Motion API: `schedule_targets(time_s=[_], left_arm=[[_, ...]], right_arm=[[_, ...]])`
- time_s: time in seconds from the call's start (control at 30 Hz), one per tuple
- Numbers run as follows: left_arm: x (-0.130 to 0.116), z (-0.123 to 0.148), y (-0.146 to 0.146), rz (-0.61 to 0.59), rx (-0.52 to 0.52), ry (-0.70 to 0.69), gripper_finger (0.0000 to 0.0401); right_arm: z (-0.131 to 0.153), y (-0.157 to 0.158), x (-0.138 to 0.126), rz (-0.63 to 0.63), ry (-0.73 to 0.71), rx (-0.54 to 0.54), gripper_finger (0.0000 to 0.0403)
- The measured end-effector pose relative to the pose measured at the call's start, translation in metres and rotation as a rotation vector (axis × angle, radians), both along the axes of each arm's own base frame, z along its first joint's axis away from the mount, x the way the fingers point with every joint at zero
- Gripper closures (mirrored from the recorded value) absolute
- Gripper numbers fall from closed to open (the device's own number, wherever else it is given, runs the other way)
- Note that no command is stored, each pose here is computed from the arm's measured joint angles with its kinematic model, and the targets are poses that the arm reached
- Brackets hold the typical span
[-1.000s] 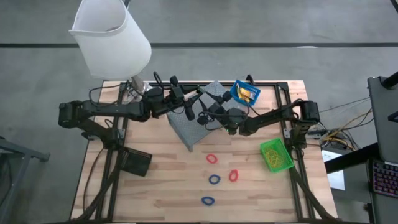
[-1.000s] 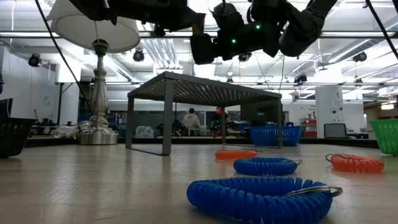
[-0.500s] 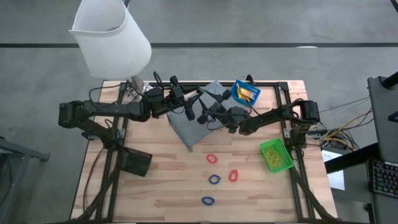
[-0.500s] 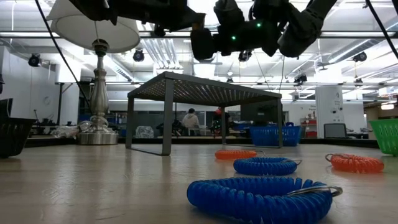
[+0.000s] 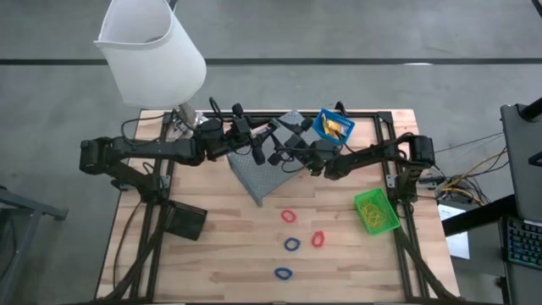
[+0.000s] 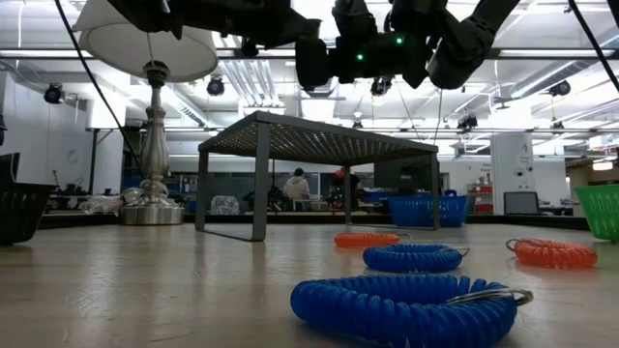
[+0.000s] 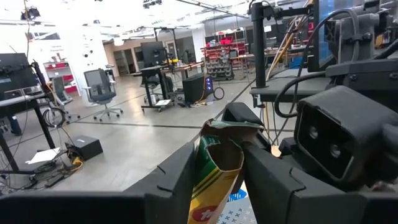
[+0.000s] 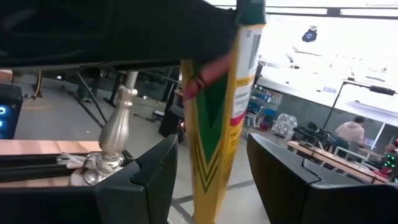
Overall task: Pick & Place Office Desk Supplies
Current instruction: Put the crayon box into the blue basket
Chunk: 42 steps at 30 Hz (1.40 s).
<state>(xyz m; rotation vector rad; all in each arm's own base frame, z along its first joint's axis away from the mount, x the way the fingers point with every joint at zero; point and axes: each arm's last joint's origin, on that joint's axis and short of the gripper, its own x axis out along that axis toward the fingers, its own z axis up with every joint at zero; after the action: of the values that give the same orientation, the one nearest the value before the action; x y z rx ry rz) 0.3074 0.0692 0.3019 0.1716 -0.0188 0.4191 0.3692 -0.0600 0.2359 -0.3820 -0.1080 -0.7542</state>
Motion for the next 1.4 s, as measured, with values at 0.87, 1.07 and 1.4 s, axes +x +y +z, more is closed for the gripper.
schedule_targets(time_s=[0.87,1.07,1.4], left_arm=[[0.0,-0.0007,0.0002,-0.002,0.001,0.008,0.0269],[0.0,-0.001,0.0002,-0.002,0.001,0.011,0.0269],[0.0001,-0.0028,0.0002,-0.002,-0.003,0.03,0.0269]], right_arm=[[-0.0032,-0.0002,0.0006,-0.001,0.017,0.024,0.0369],[-0.004,-0.0003,0.0008,-0.002,0.027,0.025,0.0356],[-0.0046,-0.0004,0.0008,-0.007,0.036,0.023,0.0362]])
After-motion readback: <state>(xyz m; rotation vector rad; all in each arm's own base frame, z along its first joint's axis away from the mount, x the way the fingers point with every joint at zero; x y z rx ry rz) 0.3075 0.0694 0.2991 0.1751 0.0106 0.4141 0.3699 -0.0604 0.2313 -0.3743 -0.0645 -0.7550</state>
